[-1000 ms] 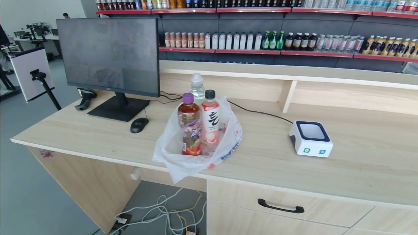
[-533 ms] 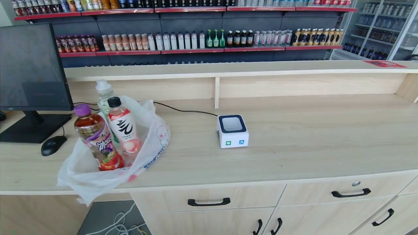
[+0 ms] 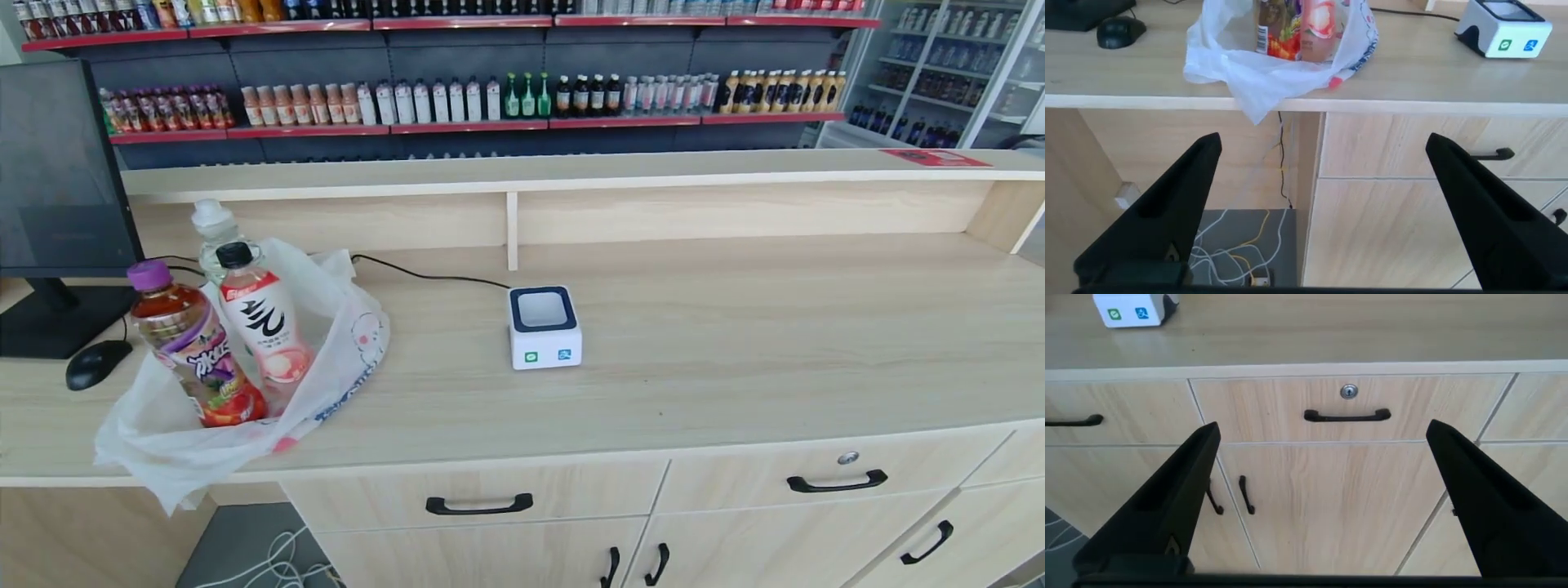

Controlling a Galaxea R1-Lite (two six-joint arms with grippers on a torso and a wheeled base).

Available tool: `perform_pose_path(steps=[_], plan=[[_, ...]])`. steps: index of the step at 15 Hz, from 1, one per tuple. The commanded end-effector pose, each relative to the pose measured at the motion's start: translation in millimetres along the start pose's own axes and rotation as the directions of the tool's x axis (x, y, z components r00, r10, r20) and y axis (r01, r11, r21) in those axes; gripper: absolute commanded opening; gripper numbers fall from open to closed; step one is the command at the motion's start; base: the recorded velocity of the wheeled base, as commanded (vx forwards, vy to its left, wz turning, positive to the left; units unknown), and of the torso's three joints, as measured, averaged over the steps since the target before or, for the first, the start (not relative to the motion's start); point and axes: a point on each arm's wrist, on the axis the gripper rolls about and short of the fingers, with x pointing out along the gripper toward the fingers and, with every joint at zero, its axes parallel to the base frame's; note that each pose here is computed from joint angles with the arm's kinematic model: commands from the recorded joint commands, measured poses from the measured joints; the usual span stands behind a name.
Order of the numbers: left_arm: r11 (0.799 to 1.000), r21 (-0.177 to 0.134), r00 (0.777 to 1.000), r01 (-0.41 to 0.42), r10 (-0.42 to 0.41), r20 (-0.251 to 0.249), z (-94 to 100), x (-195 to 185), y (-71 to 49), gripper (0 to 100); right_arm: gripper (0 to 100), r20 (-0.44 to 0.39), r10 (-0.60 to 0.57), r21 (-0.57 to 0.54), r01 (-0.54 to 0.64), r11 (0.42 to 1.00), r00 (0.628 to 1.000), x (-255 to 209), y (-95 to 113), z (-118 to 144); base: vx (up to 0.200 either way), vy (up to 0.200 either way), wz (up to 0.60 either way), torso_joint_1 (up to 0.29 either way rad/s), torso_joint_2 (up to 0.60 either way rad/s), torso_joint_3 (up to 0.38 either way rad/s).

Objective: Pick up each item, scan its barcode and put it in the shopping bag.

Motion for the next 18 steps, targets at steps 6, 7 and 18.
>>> perform_pose_path(steps=[6, 7, 18], plan=[[1.000, -0.009, 1.000, 0.000, 0.000, 0.001, 0.3, -0.1, 0.0, 100, 100, 0.000, 0.000, -0.001, 0.000, 1.000, 1.000, 0.1, 0.0, 0.2, -0.200, 0.000, 0.00, -0.005, 0.00, 0.003], [1.000, -0.011, 1.000, 0.000, 0.000, 0.001, 0.3, -0.1, 0.0, 100, 100, 0.000, 0.000, -0.001, 0.000, 1.000, 1.000, 0.1, 0.0, 0.2, -0.200, 0.000, 0.00, 0.002, 0.00, 0.007], [1.000, -0.004, 1.000, 0.000, 0.000, 0.000, -0.2, 0.0, 0.0, 100, 100, -0.002, 0.000, 0.004, 0.000, 1.000, 1.000, 0.1, 0.0, 0.1, -0.127, 0.000, 0.00, 0.001, 0.00, 0.002]])
